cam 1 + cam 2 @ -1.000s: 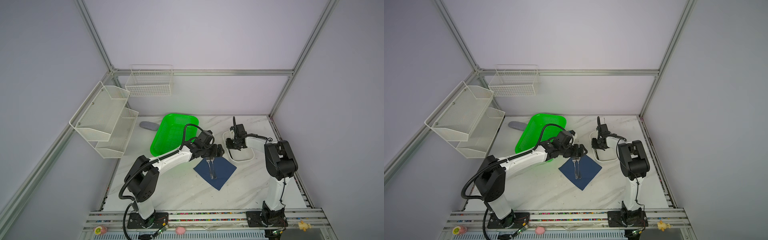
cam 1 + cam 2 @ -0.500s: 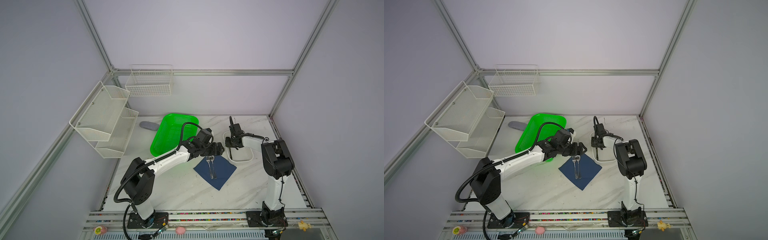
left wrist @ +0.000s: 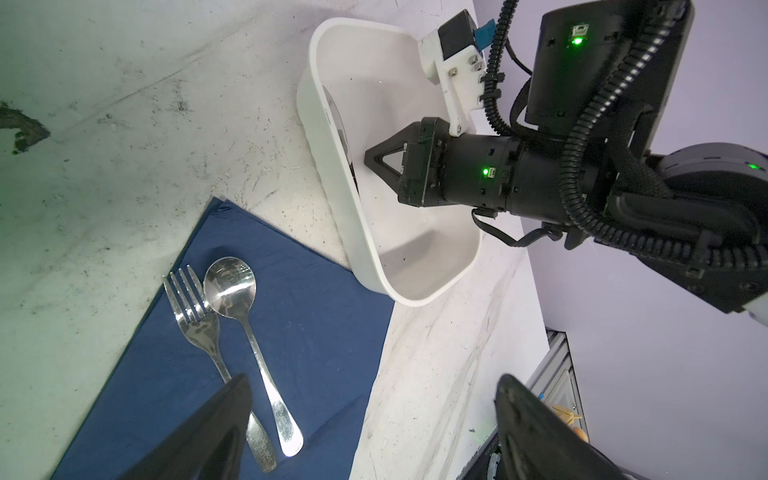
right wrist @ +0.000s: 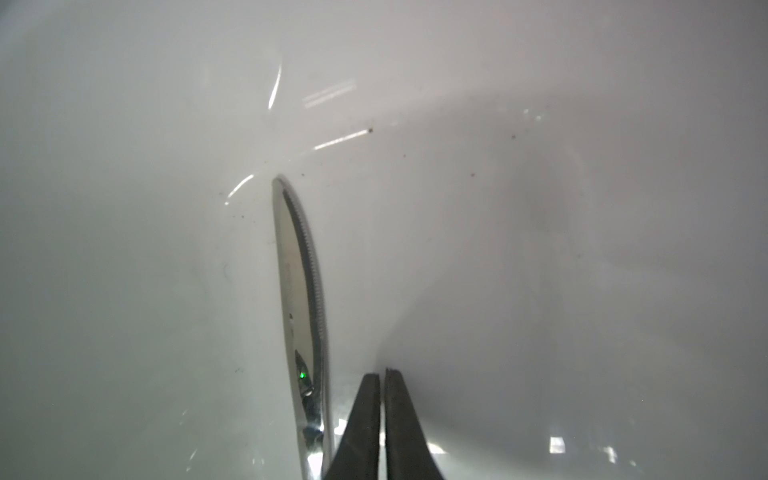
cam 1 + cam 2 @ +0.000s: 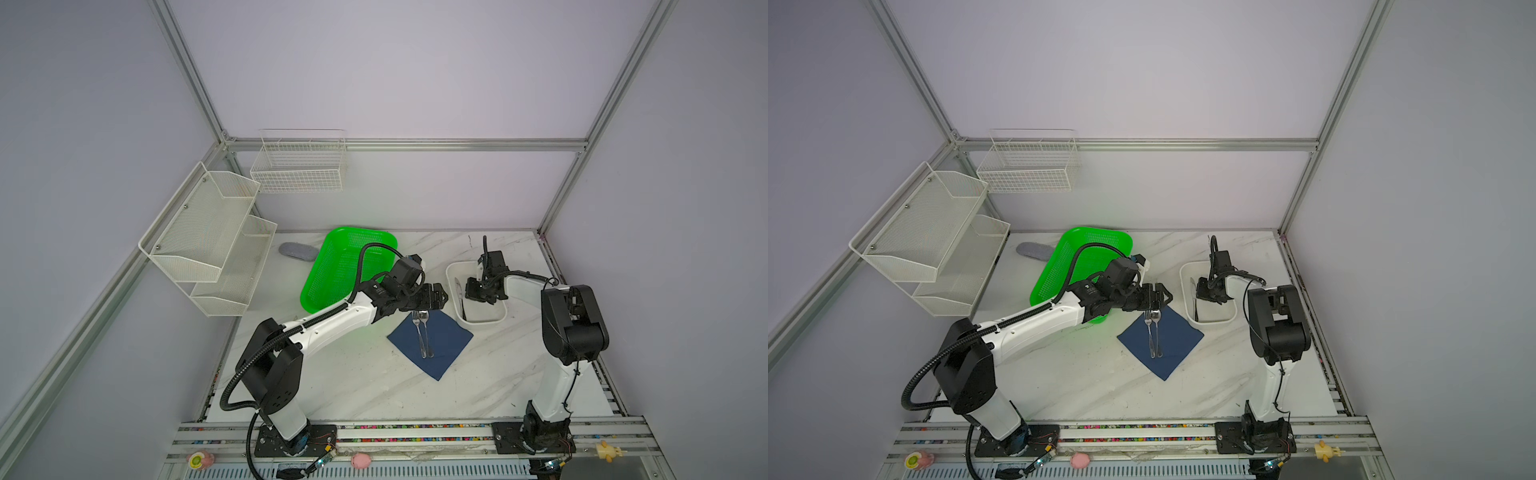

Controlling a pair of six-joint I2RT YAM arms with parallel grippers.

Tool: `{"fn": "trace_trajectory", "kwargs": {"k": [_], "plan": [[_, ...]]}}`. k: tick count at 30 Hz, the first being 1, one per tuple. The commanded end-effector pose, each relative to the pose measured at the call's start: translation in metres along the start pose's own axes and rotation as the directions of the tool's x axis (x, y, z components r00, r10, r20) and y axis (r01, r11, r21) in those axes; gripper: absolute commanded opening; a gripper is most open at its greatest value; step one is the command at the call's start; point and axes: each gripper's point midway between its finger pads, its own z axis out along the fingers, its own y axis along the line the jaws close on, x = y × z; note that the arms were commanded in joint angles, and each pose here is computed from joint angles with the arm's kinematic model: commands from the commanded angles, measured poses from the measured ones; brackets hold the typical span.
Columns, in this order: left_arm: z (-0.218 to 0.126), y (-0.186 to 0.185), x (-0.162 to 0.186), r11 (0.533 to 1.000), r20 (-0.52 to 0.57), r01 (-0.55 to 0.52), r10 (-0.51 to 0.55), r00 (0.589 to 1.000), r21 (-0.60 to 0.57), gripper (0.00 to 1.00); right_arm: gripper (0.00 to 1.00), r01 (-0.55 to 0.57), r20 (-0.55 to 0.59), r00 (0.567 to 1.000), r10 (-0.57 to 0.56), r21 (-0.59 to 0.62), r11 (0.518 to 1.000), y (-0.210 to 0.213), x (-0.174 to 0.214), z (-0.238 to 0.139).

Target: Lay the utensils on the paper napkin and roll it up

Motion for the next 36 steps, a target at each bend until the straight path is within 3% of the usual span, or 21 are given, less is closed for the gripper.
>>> {"fn": "trace_trajectory", "kwargs": {"k": [1,4,7,12,16,25,36], "plan": [[-0.009,-0.001,0.002,1.000,0.017,0.003,-0.003,1.000,0.016,0.91,0.14,-0.037,-0.161,0.986,0.036,-0.003,0.999,-0.002,0.044,0.001],[-0.010,0.000,0.003,1.000,0.020,0.003,-0.003,1.000,0.013,0.90,0.19,-0.052,-0.200,0.979,0.033,-0.090,0.995,0.011,0.056,-0.002],[-0.011,0.002,0.004,1.000,0.023,0.003,-0.003,1.000,0.010,0.91,0.22,-0.070,-0.226,0.973,0.048,-0.090,0.993,0.010,0.065,-0.002],[-0.011,0.002,0.003,1.000,0.024,0.005,-0.005,1.000,0.013,0.91,0.27,-0.062,-0.249,0.967,0.050,-0.039,0.997,0.003,0.075,0.003],[-0.010,0.001,0.004,1.000,0.021,0.004,-0.004,1.000,0.014,0.91,0.25,-0.002,-0.268,0.963,0.017,0.056,0.998,-0.005,0.085,0.009],[-0.011,0.002,0.005,1.000,0.020,0.004,-0.004,1.000,0.012,0.91,0.11,-0.108,-0.272,0.958,0.086,-0.066,0.992,0.011,0.092,0.032],[-0.011,0.002,0.005,1.000,0.017,0.004,-0.004,1.000,0.009,0.91,0.12,-0.223,-0.225,0.962,0.154,-0.323,0.920,0.036,0.063,0.013]]}}
